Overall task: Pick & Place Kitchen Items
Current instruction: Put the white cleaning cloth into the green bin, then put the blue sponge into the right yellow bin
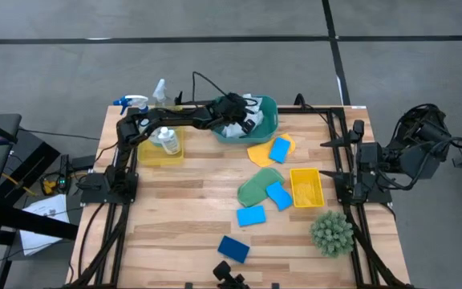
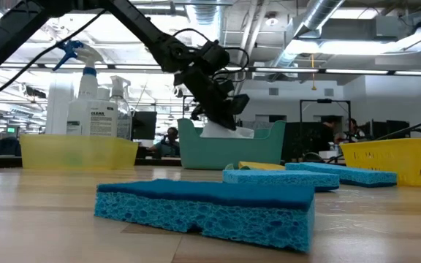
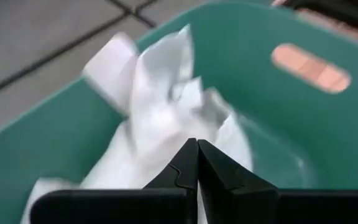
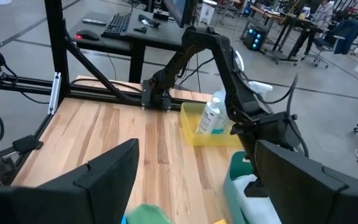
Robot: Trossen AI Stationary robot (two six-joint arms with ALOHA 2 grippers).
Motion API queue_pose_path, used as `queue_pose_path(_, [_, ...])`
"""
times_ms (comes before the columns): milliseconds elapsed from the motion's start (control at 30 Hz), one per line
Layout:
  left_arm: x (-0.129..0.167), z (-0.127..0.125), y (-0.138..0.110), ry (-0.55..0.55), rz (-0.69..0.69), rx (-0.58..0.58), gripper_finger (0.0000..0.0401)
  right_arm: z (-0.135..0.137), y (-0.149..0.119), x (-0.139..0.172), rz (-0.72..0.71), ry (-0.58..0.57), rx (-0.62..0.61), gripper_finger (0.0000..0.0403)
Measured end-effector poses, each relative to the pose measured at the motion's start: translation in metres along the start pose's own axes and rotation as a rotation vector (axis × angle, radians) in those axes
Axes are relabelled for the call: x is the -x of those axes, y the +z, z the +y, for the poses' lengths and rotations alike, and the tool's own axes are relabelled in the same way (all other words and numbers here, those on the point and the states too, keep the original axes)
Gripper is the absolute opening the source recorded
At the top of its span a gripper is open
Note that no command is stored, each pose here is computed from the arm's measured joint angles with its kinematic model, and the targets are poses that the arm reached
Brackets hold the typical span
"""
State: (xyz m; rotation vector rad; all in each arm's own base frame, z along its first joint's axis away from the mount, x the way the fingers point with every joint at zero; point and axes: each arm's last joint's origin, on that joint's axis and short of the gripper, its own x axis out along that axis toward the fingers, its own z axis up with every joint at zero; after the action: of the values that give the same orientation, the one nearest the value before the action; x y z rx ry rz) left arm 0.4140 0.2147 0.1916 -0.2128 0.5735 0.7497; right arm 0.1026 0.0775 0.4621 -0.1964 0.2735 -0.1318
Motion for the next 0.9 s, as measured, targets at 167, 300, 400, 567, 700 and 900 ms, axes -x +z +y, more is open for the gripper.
queue_pose_path(167, [0.003,0.001,0.000,-0.066,0.050,-0.001,0.0000,0.000,0.000,0.000,-0.002,0.001,0.001,0.0311])
queue_pose_path(300, [0.015,-0.005,0.012,-0.119,-0.002,-0.003,0.0000,0.000,0.000,0.000,-0.003,0.001,-0.001,0.0311])
queue_pose_path(400, [0.028,-0.009,0.021,-0.138,-0.032,-0.024,0.0000,0.000,0.001,0.000,-0.005,0.001,-0.004,0.0311])
queue_pose_path(567, [0.064,-0.026,0.040,-0.214,-0.112,-0.119,0.0007,0.000,0.001,0.000,-0.006,0.001,-0.005,0.0311])
queue_pose_path(700, [0.097,-0.052,0.043,-0.321,-0.120,-0.276,0.0022,0.000,0.001,0.000,-0.006,0.001,-0.005,0.0311])
queue_pose_path(900, [0.141,-0.090,0.037,-0.420,-0.124,-0.429,0.0058,0.000,0.001,0.000,-0.005,0.003,-0.005,0.0311])
